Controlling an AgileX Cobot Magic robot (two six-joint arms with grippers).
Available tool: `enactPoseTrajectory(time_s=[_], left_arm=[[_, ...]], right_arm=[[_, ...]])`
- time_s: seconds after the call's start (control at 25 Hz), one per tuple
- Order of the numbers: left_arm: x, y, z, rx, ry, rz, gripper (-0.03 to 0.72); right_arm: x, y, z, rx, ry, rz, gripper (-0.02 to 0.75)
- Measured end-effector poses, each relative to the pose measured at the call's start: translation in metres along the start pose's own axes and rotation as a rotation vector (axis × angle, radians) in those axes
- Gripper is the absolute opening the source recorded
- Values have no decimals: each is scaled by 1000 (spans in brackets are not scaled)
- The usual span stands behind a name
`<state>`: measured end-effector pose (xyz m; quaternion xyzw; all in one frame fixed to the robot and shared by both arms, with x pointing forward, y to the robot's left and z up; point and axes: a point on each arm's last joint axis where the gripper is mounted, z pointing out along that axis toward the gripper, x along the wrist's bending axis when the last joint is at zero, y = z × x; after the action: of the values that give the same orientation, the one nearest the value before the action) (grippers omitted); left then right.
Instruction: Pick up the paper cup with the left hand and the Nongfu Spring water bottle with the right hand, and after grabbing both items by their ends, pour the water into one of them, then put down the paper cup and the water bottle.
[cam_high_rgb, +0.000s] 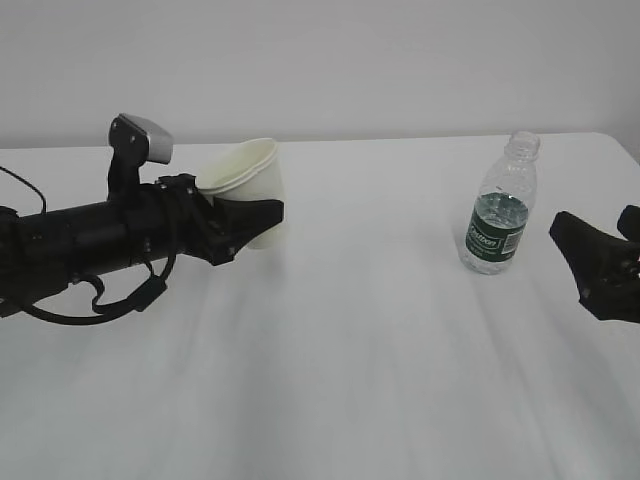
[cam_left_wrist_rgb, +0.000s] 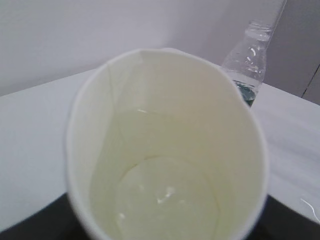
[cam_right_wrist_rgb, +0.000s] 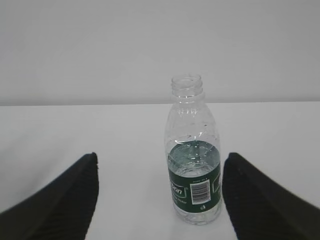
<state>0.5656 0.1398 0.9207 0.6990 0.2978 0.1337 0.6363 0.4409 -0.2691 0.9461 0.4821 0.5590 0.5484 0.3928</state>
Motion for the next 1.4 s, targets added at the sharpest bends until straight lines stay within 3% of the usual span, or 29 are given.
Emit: enactPoseTrajectory(time_s=[0.32,0.36,0.64,0.96,1.2,1.4], left_arm=[[19,-6,-20,-3,62,-32,429],[30,-6,-29,-13,101,-40,429],[29,-21,-47,7,127,-42,423],[39,-43,-86,16,331,-111,420],[31,-41,-102,31,393,-7,420],[30,-28,-111,-12,471,29,419]], right_arm=[[0,0,0,0,2,-1,587],[0,0,0,0,2,-1,587],[0,0,0,0,2,-1,587],[0,0,0,0,2,-1,586],[0,0,0,0,2,-1,587],[0,0,0,4,5,-2,587]])
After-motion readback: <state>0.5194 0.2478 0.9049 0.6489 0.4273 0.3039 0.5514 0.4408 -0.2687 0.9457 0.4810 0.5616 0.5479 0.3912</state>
